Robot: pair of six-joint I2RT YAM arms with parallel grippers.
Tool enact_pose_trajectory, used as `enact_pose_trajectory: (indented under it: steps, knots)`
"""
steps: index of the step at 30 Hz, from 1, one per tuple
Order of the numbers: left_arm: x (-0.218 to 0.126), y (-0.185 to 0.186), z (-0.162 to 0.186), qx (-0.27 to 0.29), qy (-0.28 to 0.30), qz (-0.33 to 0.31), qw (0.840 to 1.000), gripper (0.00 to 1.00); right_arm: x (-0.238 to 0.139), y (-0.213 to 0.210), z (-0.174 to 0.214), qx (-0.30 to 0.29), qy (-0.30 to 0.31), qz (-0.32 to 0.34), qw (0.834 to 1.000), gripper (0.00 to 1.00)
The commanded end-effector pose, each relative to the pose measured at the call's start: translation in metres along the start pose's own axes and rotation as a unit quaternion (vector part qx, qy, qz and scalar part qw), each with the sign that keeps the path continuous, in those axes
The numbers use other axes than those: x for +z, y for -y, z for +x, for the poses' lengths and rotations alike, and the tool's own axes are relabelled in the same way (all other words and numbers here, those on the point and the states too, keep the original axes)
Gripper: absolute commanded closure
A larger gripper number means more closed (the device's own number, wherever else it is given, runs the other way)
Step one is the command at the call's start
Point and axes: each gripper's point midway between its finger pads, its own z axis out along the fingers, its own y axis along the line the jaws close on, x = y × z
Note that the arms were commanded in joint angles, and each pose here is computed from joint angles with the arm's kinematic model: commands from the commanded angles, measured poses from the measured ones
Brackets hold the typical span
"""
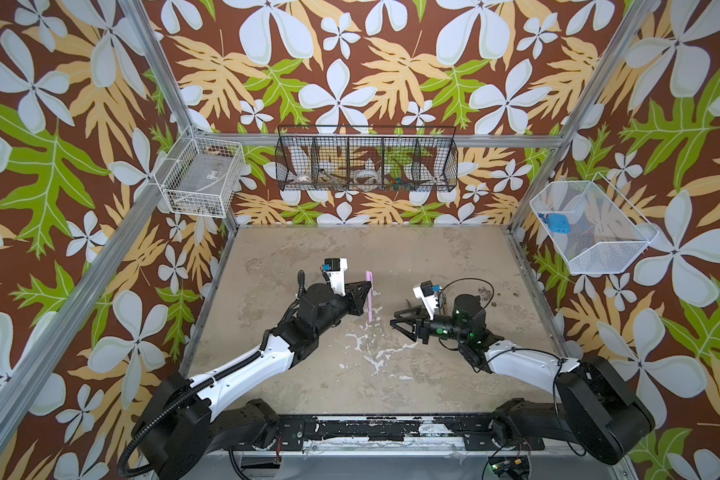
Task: Open the pen caps
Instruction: 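Raise the pink pen upright with left gripper while right gripper closes on its body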
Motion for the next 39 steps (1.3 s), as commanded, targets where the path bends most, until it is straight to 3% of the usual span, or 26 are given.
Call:
enact_pose_trajectory:
  steps: [1,12,18,28,32,34,35,37,39]
  knots:
    - [-0.002,0.029,-0.008,0.016,0.019,0.073,0.997,0.96,0.0,-0.013,-0.013,-0.014,0.025,-0.025,0.999,0.48]
    - [-0.004,0.048,0.025,0.03,0.003,0.123,0.992,0.97,0.004,-0.026,-0.011,-0.027,0.022,-0.056,0.998,0.48]
    - [-0.004,0.056,0.028,0.023,-0.002,0.145,0.989,0.97,0.008,-0.035,-0.01,-0.032,0.016,-0.079,0.996,0.59]
    - [-0.001,0.065,0.036,0.016,-0.007,0.164,0.986,0.98,0.014,-0.039,-0.01,-0.029,0.013,-0.087,0.996,0.64]
    - [-0.001,0.064,0.038,0.016,-0.007,0.166,0.986,0.96,0.014,-0.042,-0.01,-0.031,0.015,-0.096,0.995,0.77]
    - [-0.005,0.063,0.037,0.017,0.0,0.165,0.986,0.86,0.014,-0.043,-0.012,-0.039,0.018,-0.093,0.995,0.9]
    - [-0.007,0.063,0.036,0.019,0.004,0.166,0.986,0.75,0.013,-0.042,-0.012,-0.041,0.017,-0.09,0.995,0.93]
    - [-0.014,0.06,0.035,0.031,0.012,0.161,0.986,0.56,0.014,-0.041,-0.013,-0.05,0.014,-0.08,0.995,0.96]
    - [-0.021,0.058,0.033,0.043,0.018,0.153,0.987,0.48,0.014,-0.039,-0.016,-0.056,0.013,-0.068,0.996,0.98]
